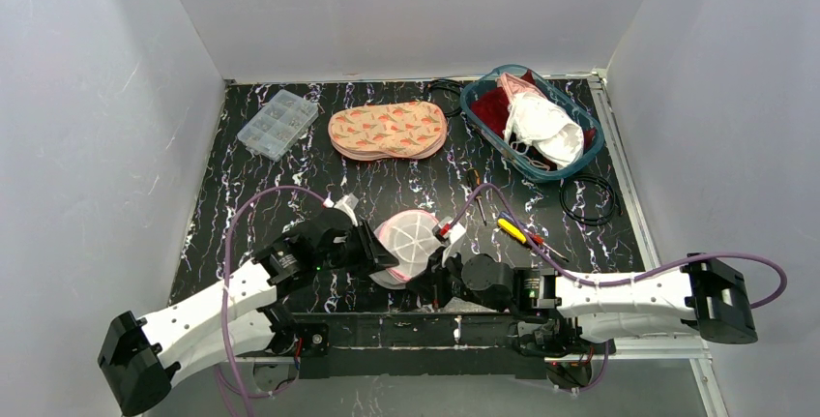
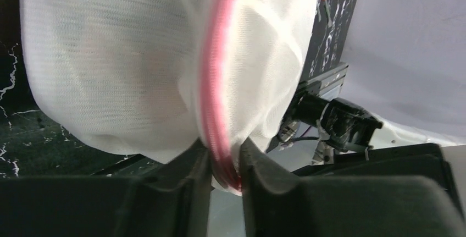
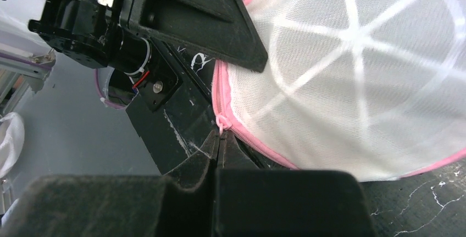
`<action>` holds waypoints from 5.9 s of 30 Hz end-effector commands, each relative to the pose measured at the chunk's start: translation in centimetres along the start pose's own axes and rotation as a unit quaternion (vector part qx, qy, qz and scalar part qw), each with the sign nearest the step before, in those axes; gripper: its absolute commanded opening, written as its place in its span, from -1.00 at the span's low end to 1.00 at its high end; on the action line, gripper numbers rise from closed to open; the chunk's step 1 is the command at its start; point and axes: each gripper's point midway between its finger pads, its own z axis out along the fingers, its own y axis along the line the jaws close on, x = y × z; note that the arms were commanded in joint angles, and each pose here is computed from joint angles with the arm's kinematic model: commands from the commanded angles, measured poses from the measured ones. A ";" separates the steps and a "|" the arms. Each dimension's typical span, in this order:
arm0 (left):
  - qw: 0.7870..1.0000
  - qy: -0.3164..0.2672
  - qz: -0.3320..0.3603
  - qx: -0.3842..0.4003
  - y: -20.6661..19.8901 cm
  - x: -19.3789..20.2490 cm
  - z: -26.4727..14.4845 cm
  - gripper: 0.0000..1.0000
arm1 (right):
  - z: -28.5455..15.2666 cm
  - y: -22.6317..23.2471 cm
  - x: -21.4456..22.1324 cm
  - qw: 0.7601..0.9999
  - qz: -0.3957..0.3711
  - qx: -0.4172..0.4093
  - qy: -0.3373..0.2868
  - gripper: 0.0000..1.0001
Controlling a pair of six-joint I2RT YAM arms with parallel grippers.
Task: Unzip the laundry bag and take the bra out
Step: Unzip the laundry bag at the center of the board, then open the laundry bag at the center of the board.
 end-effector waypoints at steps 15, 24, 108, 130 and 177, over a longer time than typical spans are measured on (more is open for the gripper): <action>0.990 -0.126 -0.031 -0.050 1.9 -3.8 -3.4 -1.00 | -2.2 -0.9 -3.1 0.998 -0.007 0.037 -0.044 -0.97; 0.992 -0.115 -0.033 -0.028 1.2 -3.3 -3.4 -0.29 | -2.9 -1.6 -4.3 0.996 -0.018 0.061 -0.059 -0.97; 0.871 0.073 0.454 -0.172 0.0 -7.6 -2.7 0.32 | -4.7 -5.1 0.3 0.989 0.110 0.082 -0.045 0.48; 0.917 0.050 0.362 -0.161 1.6 -7.4 1.8 -1.00 | -5.0 -8.0 -2.9 0.974 0.090 0.172 -0.119 0.49; 0.964 -0.249 -0.086 0.040 2.3 -6.5 -2.1 -1.00 | 6.9 -3.0 -4.2 0.957 -0.105 0.268 0.020 0.50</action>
